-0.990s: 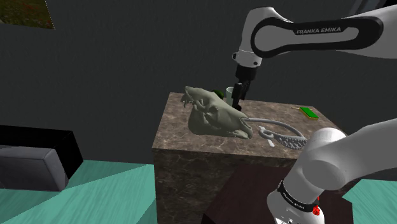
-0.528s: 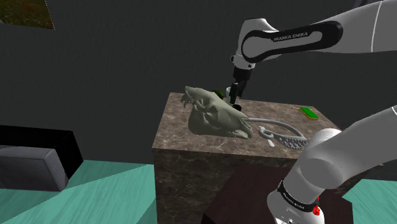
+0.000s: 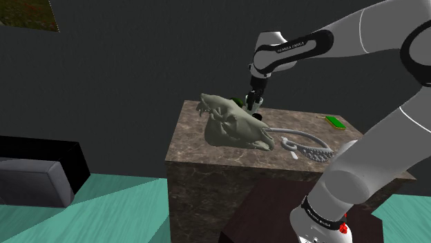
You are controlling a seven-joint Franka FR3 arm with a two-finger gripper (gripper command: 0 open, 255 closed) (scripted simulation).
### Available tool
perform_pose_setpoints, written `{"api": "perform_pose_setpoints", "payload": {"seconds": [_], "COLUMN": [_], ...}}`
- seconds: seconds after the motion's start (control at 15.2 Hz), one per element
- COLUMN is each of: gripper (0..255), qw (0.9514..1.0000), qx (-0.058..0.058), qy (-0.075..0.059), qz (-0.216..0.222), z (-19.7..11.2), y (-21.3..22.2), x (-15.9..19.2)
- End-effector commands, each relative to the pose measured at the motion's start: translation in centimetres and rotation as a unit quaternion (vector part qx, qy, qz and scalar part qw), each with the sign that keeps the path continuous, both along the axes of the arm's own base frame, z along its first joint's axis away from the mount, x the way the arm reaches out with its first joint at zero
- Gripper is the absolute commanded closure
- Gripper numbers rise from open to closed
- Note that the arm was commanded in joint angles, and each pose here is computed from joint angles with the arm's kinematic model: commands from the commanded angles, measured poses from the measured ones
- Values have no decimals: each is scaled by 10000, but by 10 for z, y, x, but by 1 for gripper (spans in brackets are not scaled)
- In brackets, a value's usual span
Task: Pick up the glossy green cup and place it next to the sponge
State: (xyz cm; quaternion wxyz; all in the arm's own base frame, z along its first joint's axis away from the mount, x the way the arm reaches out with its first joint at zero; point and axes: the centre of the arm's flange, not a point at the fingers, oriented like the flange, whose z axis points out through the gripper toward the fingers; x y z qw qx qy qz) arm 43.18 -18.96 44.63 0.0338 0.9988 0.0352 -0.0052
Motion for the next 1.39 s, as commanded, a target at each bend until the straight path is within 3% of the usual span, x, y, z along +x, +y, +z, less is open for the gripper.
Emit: {"api": "perform_pose_setpoints", "payload": {"seconds": [0.0, 0.73, 1.32], "gripper": [0, 0, 0], "qw": [10000, 9990, 9990], "qx": [-63, -372, -381], "qy": [-31, -172, -175], "qz": [-21, -149, -152], "z": [-5, -44, -84], "y": [-23, -138, -147], "x": [10, 70, 73]}}
